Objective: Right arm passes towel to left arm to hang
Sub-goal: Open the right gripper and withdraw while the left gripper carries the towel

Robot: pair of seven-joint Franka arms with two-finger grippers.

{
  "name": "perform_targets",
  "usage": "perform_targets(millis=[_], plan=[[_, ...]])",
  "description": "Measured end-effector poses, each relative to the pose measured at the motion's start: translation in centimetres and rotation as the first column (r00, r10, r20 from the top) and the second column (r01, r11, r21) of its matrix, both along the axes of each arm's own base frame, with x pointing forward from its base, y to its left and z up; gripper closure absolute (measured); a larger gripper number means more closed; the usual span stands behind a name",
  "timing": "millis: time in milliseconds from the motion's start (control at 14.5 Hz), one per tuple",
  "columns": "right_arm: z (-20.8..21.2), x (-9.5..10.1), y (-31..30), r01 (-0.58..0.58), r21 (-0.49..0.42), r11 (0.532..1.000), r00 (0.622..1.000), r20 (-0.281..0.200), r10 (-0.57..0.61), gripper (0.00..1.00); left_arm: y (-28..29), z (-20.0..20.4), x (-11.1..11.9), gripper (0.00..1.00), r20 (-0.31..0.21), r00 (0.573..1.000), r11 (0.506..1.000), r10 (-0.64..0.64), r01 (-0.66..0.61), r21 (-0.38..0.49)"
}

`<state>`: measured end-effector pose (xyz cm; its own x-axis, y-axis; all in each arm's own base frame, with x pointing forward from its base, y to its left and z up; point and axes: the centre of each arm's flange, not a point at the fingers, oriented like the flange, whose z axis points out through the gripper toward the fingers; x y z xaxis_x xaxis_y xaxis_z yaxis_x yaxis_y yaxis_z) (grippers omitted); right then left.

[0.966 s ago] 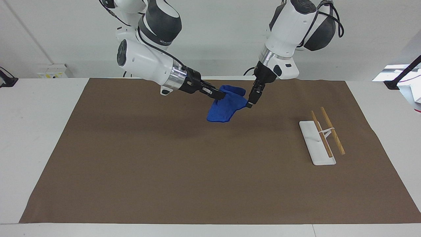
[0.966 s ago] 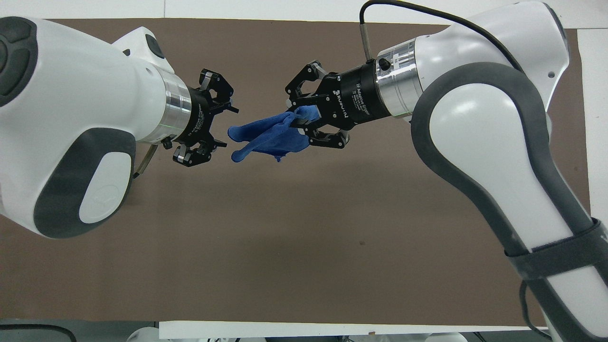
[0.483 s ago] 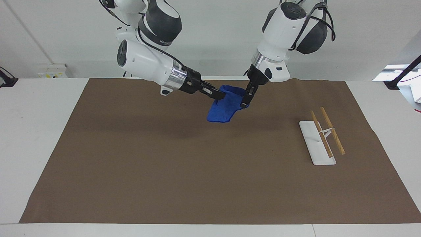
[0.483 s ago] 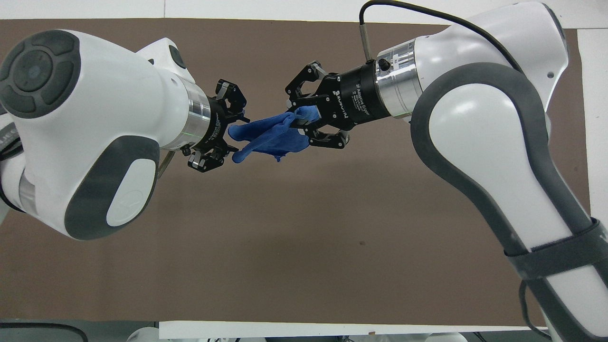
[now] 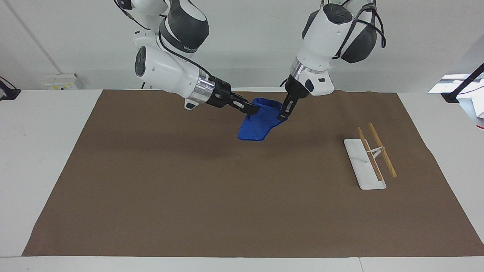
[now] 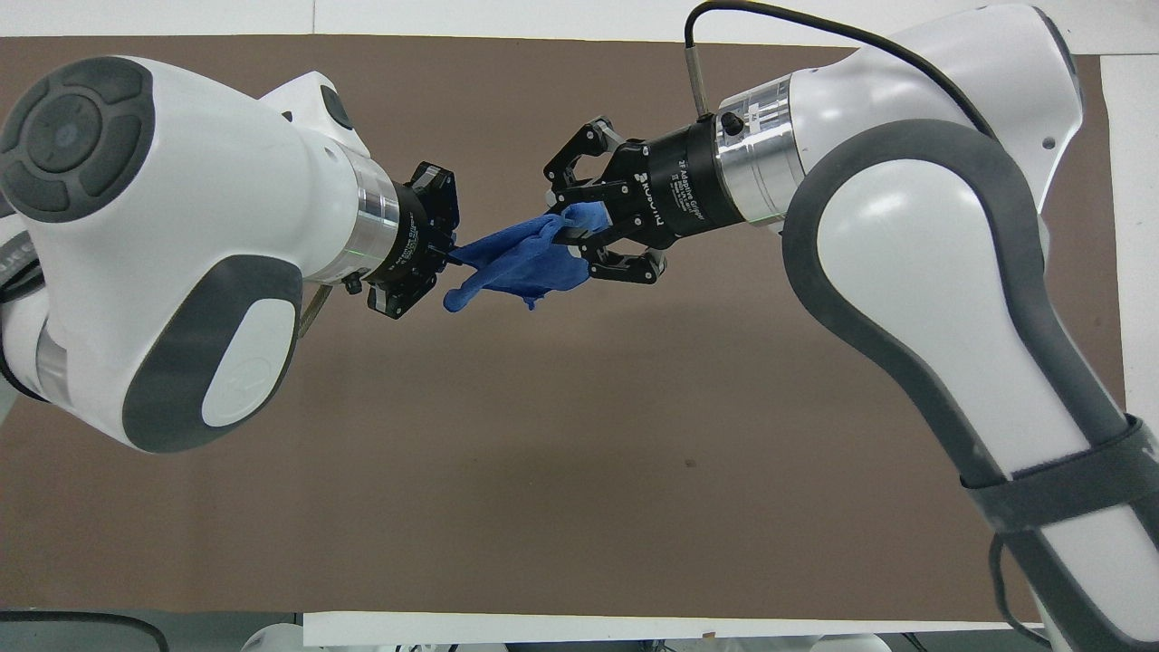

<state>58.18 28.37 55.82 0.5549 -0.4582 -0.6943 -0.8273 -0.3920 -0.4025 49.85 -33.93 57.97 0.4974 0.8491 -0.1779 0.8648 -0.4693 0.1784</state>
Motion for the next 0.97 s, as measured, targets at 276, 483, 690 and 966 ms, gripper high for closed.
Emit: perform_targets(millis=[276,483,690,966], plan=[[0.0,0.0,0.0,0.0,0.0,1.0,1.0,0.001,0.0,0.7,1.0,1.9,1.1,0.98,0.076,0.997,0.999,-0.024,0.021,0.042],[-0.2,0.2,-0.7,-0.048,-0.061,0.997,0.995,0.086,0.053,0.41,1.1,3.3,1.7,0.98,0.119,0.988,0.992,-0.093,0.082,0.097],[-1.4,1.0,-2.8,-0.193,-0.348,0.918,0.901,0.308,0.306,0.08,3.4,3.4,2.9,0.98,0.112,0.976,0.975,-0.185,0.169,0.145],[-3.3,1.9,-5.8,-0.271,-0.711,0.649,0.73,0.287,0.62,0.0,13.4,1.4,6.8,0.98,0.027,0.949,0.93,-0.315,0.303,0.208]])
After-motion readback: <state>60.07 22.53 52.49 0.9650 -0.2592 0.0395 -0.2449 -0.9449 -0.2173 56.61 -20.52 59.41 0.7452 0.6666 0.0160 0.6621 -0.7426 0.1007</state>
